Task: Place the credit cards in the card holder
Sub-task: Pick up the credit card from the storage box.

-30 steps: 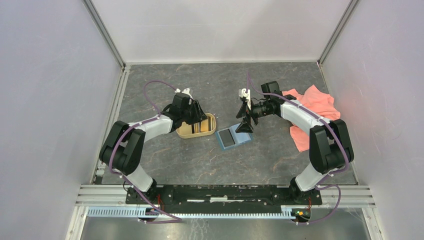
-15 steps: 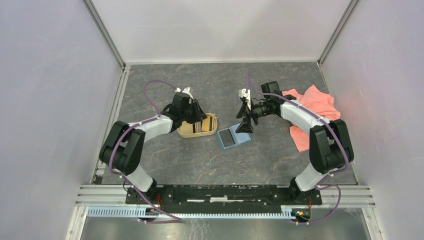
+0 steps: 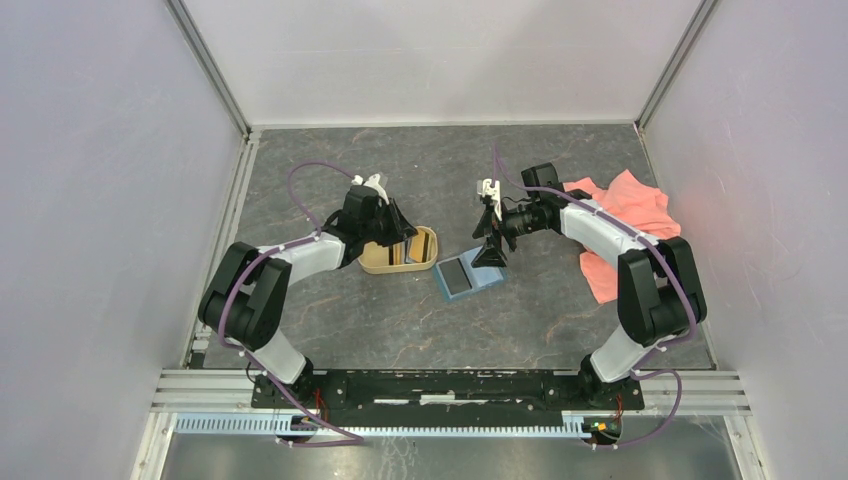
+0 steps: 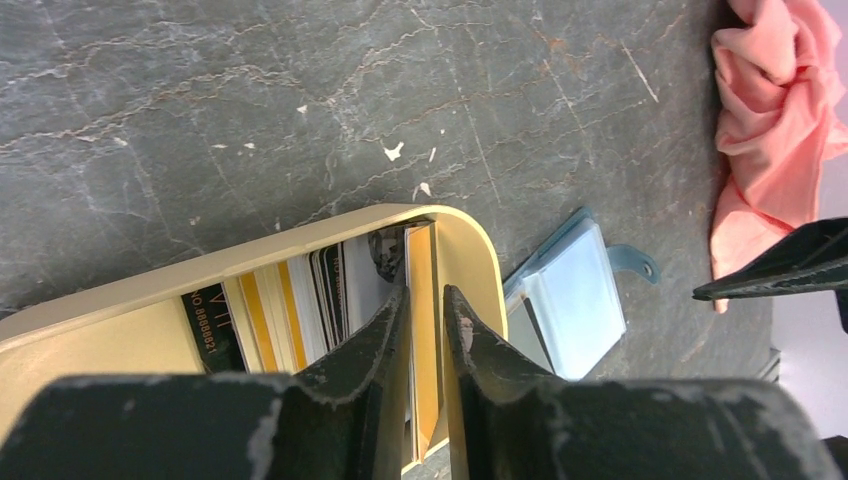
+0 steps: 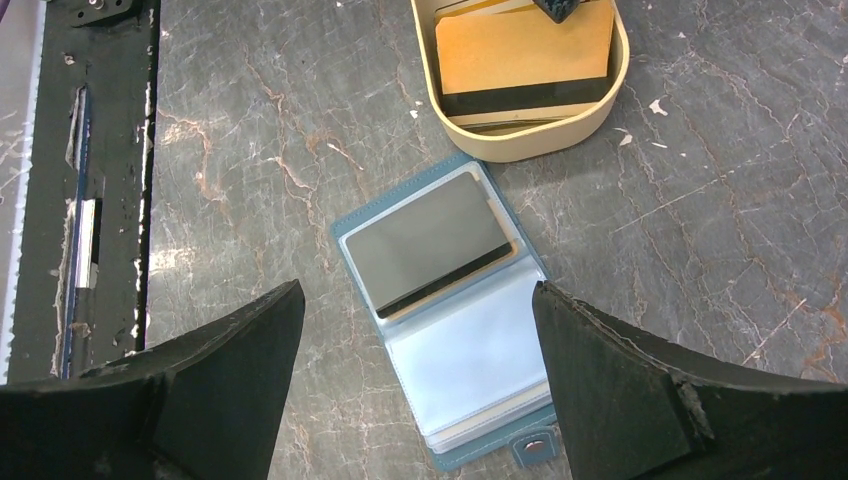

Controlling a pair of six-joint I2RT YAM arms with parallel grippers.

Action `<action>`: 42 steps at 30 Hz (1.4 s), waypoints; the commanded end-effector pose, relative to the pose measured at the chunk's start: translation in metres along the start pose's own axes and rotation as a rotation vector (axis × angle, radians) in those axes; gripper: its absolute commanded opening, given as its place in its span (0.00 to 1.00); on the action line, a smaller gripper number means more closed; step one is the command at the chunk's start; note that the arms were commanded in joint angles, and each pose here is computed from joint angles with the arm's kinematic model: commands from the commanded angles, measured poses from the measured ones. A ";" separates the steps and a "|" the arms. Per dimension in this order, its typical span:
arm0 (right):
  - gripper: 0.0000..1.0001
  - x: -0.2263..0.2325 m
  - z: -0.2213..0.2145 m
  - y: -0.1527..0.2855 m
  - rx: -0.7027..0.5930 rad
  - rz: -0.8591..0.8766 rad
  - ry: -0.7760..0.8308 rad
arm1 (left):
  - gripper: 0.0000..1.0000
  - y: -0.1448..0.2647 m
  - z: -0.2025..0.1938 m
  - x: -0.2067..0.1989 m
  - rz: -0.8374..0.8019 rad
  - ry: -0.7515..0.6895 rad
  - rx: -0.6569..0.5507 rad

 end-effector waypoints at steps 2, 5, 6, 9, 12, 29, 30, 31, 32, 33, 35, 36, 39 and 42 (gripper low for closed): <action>0.91 -0.005 0.011 0.002 -0.029 0.003 0.035 | 0.25 0.004 -0.005 -0.021 -0.116 0.050 0.020; 0.91 -0.006 0.012 0.003 -0.030 -0.001 0.037 | 0.25 0.004 -0.007 -0.022 -0.132 0.063 0.030; 0.91 -0.006 0.012 0.002 -0.034 -0.005 0.029 | 0.26 0.004 -0.008 -0.021 -0.135 0.068 0.032; 0.89 -0.011 0.017 0.000 -0.073 -0.045 -0.029 | 0.28 0.003 -0.012 -0.021 -0.145 0.080 0.046; 0.86 -0.019 0.027 -0.008 -0.121 -0.108 -0.121 | 0.28 0.002 -0.014 -0.021 -0.160 0.093 0.055; 0.84 -0.045 0.048 -0.088 -0.135 -0.142 -0.422 | 0.36 0.014 -0.012 -0.015 -0.219 0.151 0.047; 0.84 -0.044 0.047 -0.089 -0.136 -0.140 -0.429 | 0.36 0.016 -0.011 -0.014 -0.233 0.164 0.047; 0.83 -0.044 0.047 -0.089 -0.138 -0.141 -0.431 | 0.36 0.016 -0.011 -0.015 -0.249 0.171 0.047; 0.83 -0.045 0.046 -0.090 -0.140 -0.141 -0.435 | 0.36 0.017 -0.011 -0.015 -0.261 0.178 0.048; 0.83 -0.045 0.047 -0.090 -0.142 -0.142 -0.436 | 0.36 0.018 -0.011 -0.015 -0.270 0.184 0.051; 0.83 -0.046 0.047 -0.091 -0.148 -0.143 -0.445 | 0.35 0.019 -0.012 -0.017 -0.290 0.193 0.051; 0.82 -0.046 0.046 -0.091 -0.150 -0.143 -0.451 | 0.35 0.020 -0.013 -0.016 -0.297 0.202 0.053; 0.80 -0.047 0.045 -0.092 -0.156 -0.143 -0.472 | 0.35 0.024 -0.013 -0.017 -0.331 0.222 0.053; 0.77 -0.049 0.043 -0.094 -0.155 -0.144 -0.501 | 0.35 0.026 -0.015 -0.016 -0.346 0.228 0.060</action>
Point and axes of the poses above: each gripper's point midway between its finger pads, its own y axis back along the fingers, its own x axis along the line the jaws close on, z = x × y, the point moved 3 cm from there along y, back along the fingers, and after that the axes turned 11 degrees about y, right-handed, at the moved point
